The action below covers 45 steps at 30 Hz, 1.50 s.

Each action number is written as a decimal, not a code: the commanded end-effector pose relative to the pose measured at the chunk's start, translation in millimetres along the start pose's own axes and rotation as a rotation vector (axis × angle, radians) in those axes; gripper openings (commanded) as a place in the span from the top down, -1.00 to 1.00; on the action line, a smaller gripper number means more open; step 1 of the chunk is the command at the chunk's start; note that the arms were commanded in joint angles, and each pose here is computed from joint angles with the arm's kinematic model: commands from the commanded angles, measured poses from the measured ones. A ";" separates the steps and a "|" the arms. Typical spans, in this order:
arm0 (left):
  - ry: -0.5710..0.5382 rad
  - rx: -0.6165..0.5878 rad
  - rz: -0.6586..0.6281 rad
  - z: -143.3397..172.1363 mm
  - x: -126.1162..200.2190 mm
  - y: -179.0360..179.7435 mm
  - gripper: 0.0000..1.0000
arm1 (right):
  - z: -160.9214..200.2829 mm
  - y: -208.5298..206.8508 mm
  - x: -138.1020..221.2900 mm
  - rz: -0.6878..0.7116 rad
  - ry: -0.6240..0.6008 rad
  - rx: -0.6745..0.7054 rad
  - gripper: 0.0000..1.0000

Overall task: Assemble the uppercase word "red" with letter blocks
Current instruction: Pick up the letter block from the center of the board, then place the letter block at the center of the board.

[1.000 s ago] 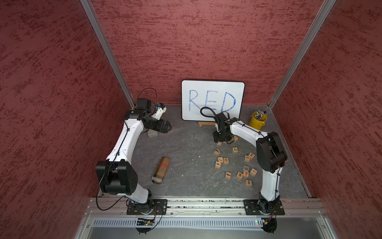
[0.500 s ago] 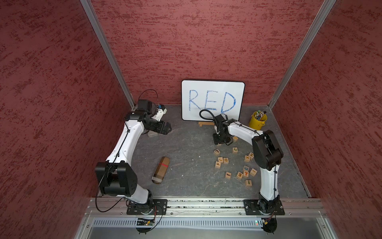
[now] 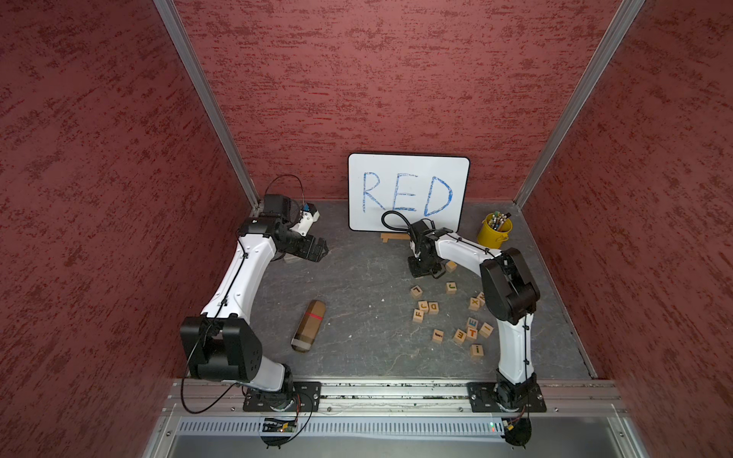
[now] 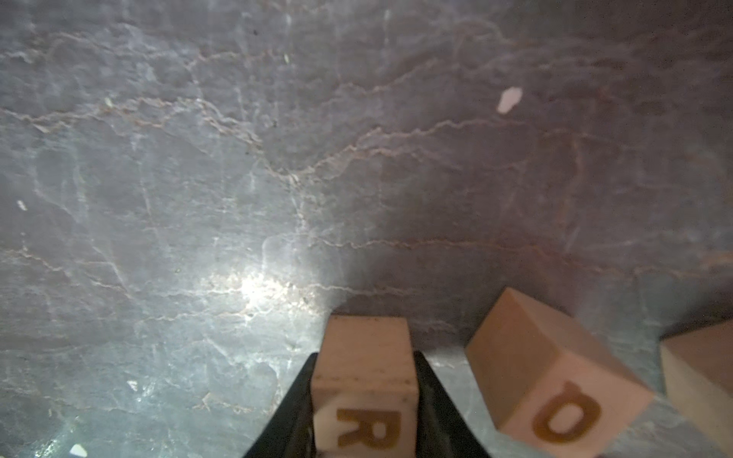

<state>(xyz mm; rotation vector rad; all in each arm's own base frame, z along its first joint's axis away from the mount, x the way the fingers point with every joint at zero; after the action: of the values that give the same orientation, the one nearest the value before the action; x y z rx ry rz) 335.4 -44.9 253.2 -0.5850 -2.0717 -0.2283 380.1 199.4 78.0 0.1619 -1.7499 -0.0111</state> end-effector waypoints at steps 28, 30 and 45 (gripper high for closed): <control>-0.121 0.116 0.096 22.1 55.7 40.9 -0.99 | -35.4 111.1 34.7 -0.077 -0.097 0.394 0.51; -0.128 0.123 0.092 26.2 60.0 43.6 -0.99 | -38.9 132.3 35.0 -0.094 -0.111 0.434 0.51; -0.175 0.135 0.090 54.7 98.4 50.9 -0.99 | -4.2 207.5 0.0 -0.097 -0.069 0.639 0.46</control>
<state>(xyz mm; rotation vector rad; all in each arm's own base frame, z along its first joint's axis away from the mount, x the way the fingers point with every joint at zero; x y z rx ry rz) 285.7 54.6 291.6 -0.5720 -2.1829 0.0329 367.9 401.6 106.5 0.7115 -1.7857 0.4281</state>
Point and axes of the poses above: each gripper's point midway between its finger pads, its own x axis back along the fingers, its own y axis along the line the jaws close on, z = x × y, the point moved 5 cm from there along x, back along the fingers, and after that the axes turned 6 degrees about -x, right-handed, at the moved point
